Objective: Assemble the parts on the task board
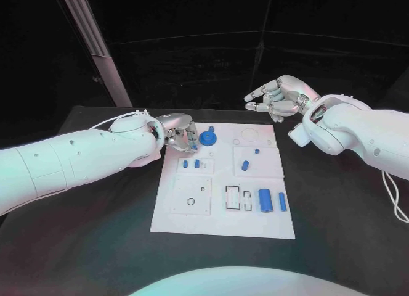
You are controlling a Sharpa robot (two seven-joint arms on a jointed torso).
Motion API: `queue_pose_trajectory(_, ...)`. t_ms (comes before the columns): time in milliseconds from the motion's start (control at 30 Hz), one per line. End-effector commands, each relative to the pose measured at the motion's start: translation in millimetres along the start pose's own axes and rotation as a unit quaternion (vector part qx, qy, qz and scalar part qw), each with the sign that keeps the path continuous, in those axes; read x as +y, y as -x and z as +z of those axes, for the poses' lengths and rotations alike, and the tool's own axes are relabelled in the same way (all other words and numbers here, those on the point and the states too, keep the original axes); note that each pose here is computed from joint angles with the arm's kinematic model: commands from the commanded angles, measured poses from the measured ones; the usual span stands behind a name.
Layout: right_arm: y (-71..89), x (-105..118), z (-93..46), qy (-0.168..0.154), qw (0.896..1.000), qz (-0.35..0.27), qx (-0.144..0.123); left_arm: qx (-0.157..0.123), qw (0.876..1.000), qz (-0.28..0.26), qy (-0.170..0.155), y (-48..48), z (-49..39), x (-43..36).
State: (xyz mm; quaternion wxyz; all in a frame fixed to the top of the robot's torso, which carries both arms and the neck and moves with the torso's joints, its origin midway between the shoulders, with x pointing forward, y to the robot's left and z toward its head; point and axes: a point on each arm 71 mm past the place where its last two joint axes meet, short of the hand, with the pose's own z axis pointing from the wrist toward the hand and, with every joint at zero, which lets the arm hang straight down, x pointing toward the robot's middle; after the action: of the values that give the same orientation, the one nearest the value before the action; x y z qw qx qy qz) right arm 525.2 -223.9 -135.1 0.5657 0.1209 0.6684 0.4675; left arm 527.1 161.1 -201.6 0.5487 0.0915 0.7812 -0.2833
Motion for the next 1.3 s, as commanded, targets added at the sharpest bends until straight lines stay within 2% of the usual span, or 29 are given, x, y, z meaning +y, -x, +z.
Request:
queue_pose_trajectory(33, 0.0, 1.8, 0.6, 0.006, 1.0, 0.0, 0.002, 0.016, 1.0, -0.003, 0.009, -1.4, 1.0, 2.3)
queue_pose_trajectory(1300, -1.0, 2.6, 1.1, 0.007, 1.0, 0.001, 0.003, 0.041, 0.999, -0.001, 0.011, -8.5, 7.5, -2.1)
